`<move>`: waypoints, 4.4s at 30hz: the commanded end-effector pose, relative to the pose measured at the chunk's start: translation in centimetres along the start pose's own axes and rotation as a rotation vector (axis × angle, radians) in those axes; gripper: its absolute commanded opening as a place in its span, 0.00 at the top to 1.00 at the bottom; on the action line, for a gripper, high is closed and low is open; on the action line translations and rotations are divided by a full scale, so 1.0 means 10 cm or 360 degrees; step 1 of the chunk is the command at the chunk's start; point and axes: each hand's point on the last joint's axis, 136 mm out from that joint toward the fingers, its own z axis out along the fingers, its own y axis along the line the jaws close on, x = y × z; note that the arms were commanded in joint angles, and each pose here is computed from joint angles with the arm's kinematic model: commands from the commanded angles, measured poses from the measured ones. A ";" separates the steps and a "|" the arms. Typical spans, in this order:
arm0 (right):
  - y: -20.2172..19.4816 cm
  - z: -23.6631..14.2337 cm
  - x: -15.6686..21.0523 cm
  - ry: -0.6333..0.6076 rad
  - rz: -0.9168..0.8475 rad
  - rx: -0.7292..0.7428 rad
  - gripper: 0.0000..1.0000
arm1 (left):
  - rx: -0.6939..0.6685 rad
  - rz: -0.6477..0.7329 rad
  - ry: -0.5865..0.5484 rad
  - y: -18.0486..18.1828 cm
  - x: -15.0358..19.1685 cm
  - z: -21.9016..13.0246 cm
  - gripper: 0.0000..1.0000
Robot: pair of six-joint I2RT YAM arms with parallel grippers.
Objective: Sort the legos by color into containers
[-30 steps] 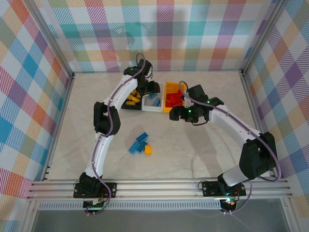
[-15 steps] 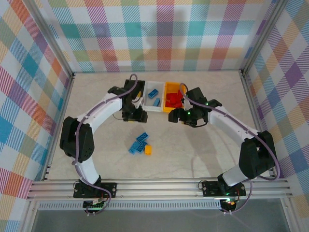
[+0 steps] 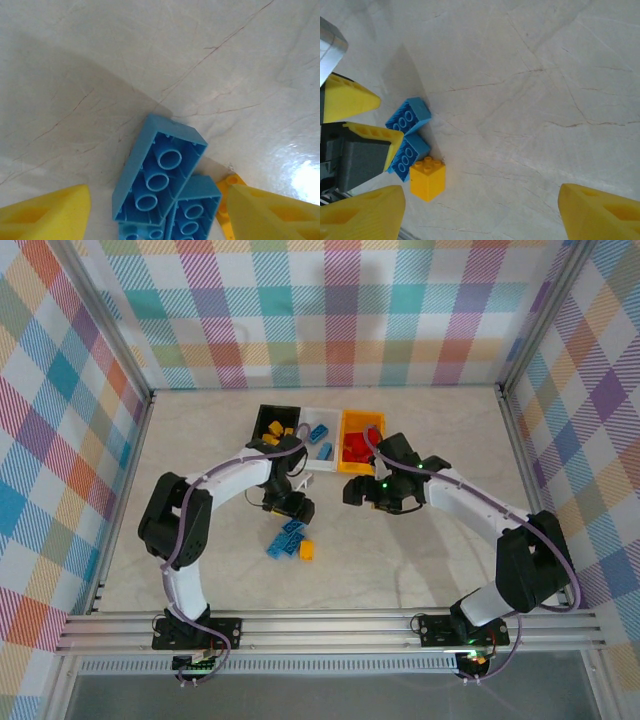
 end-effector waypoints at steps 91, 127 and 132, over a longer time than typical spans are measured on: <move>0.25 -0.21 0.10 0.0043 -0.0226 -0.0126 0.14 | -0.0134 -0.0405 -0.0796 0.12 -1.30 -1.58 0.36; 0.75 1.14 1.08 0.0570 -0.0513 0.0309 0.26 | -0.0070 -0.1043 -0.0655 0.78 0.95 -1.07 0.24; 0.64 1.17 1.08 0.0580 -0.0514 0.0386 0.33 | -0.0078 -0.1047 -0.0650 0.80 0.97 -1.05 0.23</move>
